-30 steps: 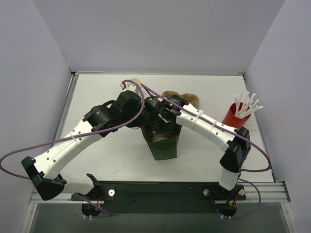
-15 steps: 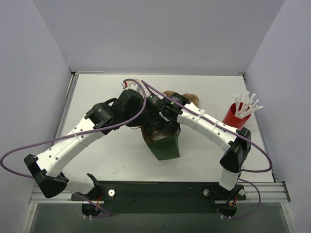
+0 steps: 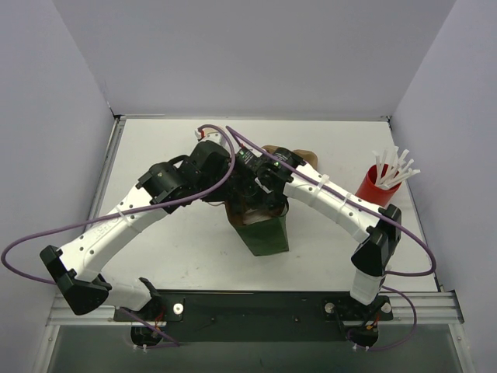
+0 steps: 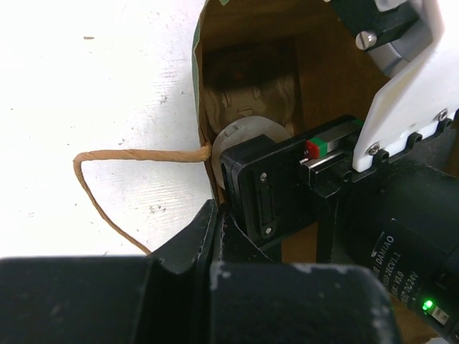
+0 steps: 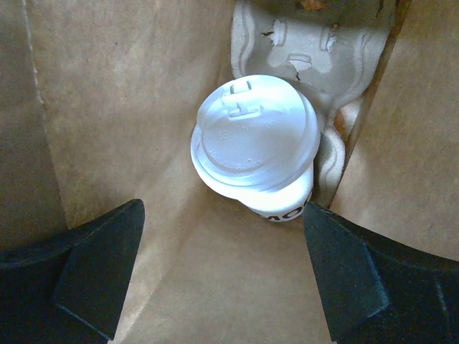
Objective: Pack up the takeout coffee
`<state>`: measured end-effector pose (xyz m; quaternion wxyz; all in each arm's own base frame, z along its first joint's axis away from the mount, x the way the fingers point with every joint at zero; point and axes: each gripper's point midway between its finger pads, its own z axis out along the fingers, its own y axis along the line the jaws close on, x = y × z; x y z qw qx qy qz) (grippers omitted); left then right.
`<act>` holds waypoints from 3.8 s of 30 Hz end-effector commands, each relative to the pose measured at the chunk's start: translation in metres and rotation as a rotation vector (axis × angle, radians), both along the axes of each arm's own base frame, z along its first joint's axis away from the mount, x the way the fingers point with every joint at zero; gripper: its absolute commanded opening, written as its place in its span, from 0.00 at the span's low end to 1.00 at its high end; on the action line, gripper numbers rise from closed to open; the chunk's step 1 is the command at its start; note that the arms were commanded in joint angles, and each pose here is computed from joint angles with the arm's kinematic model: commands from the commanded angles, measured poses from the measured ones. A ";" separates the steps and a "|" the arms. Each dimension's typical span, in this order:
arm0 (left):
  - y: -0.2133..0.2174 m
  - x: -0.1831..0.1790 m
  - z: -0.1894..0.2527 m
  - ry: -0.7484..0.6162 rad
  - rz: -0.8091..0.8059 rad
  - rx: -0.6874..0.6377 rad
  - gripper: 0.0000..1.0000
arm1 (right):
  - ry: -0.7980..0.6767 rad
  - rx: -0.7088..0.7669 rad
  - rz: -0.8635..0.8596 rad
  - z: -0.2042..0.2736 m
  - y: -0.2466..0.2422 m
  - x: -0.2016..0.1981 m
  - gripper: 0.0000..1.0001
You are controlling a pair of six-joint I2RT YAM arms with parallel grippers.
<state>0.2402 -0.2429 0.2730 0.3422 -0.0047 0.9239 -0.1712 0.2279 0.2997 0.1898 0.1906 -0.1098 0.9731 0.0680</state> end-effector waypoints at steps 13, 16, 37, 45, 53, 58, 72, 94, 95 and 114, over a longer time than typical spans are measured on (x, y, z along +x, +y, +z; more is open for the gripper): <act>-0.004 0.006 0.024 -0.047 -0.008 -0.025 0.00 | -0.066 0.025 -0.016 0.029 -0.007 0.004 0.87; -0.004 0.007 0.023 -0.044 -0.006 -0.015 0.00 | -0.064 0.032 -0.024 0.031 -0.009 0.004 0.87; -0.003 0.008 0.016 -0.030 0.010 -0.009 0.00 | -0.130 0.166 -0.031 0.081 -0.005 0.005 0.87; -0.003 0.008 0.017 -0.031 0.013 -0.020 0.00 | -0.202 0.249 -0.040 0.117 -0.007 0.007 0.86; -0.003 0.009 0.021 -0.031 0.010 -0.038 0.00 | -0.431 0.352 -0.143 0.190 -0.045 0.019 0.83; -0.007 0.010 0.026 -0.045 -0.008 -0.063 0.06 | -0.482 0.315 -0.299 0.190 -0.102 0.030 0.79; -0.005 0.012 0.048 -0.102 -0.048 -0.121 0.33 | -0.381 0.154 -0.730 0.102 -0.252 0.005 0.73; 0.000 0.021 0.080 -0.200 -0.110 -0.183 0.44 | -0.331 -0.039 -1.110 0.053 -0.379 0.043 0.48; -0.001 0.021 0.080 -0.201 -0.118 -0.187 0.44 | -0.341 -0.040 -1.115 0.053 -0.383 0.047 0.47; -0.012 0.022 0.089 -0.232 -0.167 -0.242 0.44 | -0.356 -0.067 -1.123 0.052 -0.446 0.120 0.43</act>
